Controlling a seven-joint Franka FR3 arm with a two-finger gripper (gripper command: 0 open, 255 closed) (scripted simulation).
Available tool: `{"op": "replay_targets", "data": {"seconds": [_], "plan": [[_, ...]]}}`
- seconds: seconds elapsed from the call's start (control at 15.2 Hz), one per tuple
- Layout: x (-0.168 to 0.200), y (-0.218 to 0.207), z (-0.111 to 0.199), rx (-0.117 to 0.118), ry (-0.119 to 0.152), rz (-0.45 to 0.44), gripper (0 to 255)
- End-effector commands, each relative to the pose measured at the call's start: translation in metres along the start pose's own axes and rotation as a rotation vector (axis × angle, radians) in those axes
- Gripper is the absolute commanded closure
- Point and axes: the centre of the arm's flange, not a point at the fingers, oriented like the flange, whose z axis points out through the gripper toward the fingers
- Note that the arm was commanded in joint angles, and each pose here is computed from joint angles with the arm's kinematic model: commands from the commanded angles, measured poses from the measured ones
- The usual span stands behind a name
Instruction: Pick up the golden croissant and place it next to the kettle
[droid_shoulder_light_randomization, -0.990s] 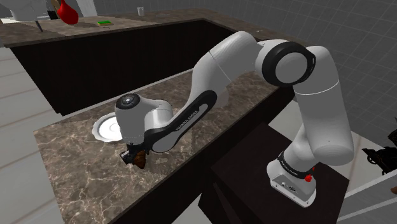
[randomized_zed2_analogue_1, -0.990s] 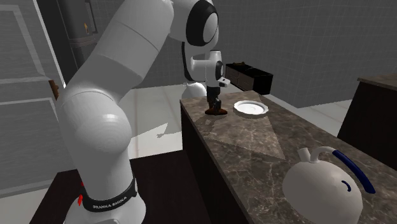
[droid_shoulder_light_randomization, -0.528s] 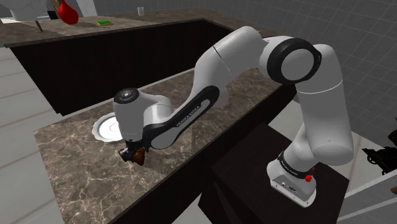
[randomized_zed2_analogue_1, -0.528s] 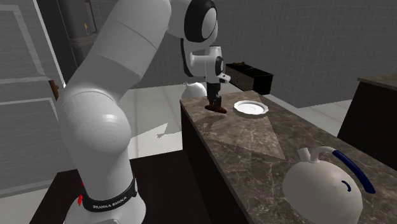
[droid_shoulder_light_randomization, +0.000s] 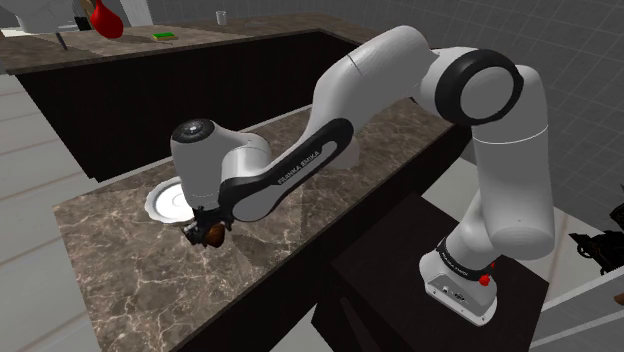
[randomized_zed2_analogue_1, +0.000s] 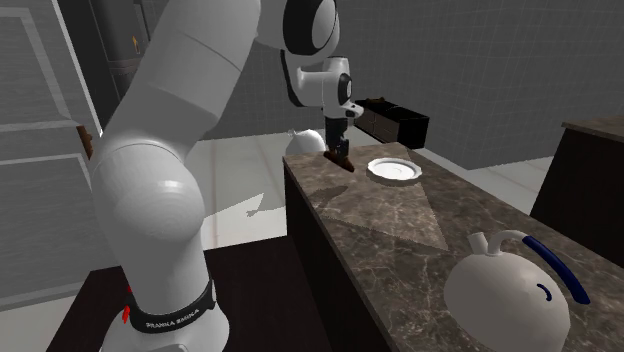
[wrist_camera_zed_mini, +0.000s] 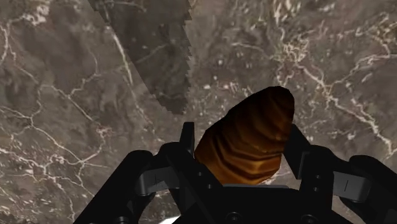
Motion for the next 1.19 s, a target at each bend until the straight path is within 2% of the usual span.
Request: {"op": "replay_targets", "data": {"seconds": [0.0, 1.12], "plan": [[0.000, 0.000, -0.011, 0.000, 0.000, 0.000, 255], [0.005, -0.001, -0.100, 0.000, 0.000, 0.000, 255]]}}
